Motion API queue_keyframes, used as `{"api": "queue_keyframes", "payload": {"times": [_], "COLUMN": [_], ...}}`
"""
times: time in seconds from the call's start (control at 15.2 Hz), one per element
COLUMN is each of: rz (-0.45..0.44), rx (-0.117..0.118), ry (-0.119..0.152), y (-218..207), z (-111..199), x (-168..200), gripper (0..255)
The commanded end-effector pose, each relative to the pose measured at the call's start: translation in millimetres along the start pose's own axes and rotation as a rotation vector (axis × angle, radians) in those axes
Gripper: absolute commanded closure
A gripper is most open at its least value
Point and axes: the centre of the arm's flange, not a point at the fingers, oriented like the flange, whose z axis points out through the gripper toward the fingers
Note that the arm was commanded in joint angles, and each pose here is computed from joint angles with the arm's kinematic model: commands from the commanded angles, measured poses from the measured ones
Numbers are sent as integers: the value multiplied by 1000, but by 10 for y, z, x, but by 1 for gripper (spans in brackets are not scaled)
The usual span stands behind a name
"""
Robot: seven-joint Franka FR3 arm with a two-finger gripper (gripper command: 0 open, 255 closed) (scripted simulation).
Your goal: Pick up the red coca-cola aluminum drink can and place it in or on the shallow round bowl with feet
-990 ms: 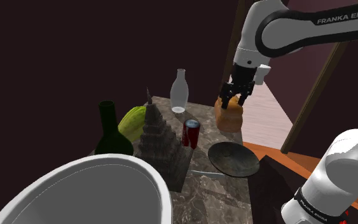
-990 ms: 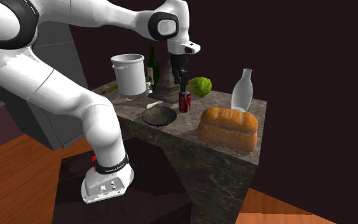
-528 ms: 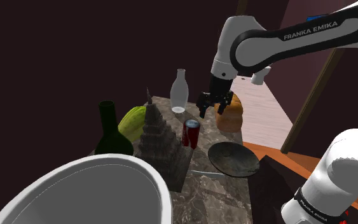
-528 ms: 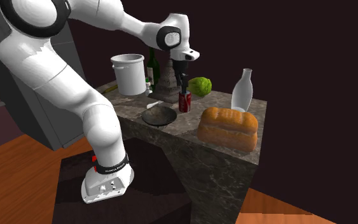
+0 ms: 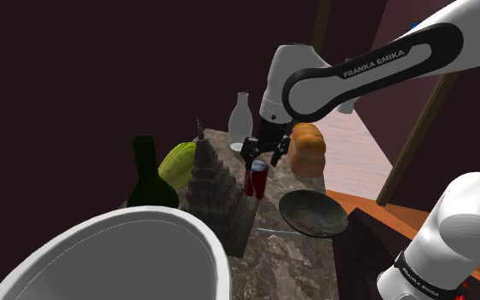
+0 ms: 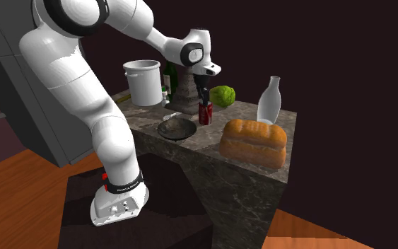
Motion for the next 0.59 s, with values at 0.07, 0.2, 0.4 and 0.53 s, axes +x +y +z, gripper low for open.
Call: {"api": "queue_keyframes", "payload": {"times": [0.07, 0.2, 0.4, 0.53], "rz": [0, 0, 0, 0], "rx": [1, 1, 1, 1], "ry": [1, 1, 1, 1], "y": [-5, -5, -5, -5], "z": [157, 293, 293, 293], "x": [8, 8, 8, 8], "gripper": [0, 0, 0, 0]}}
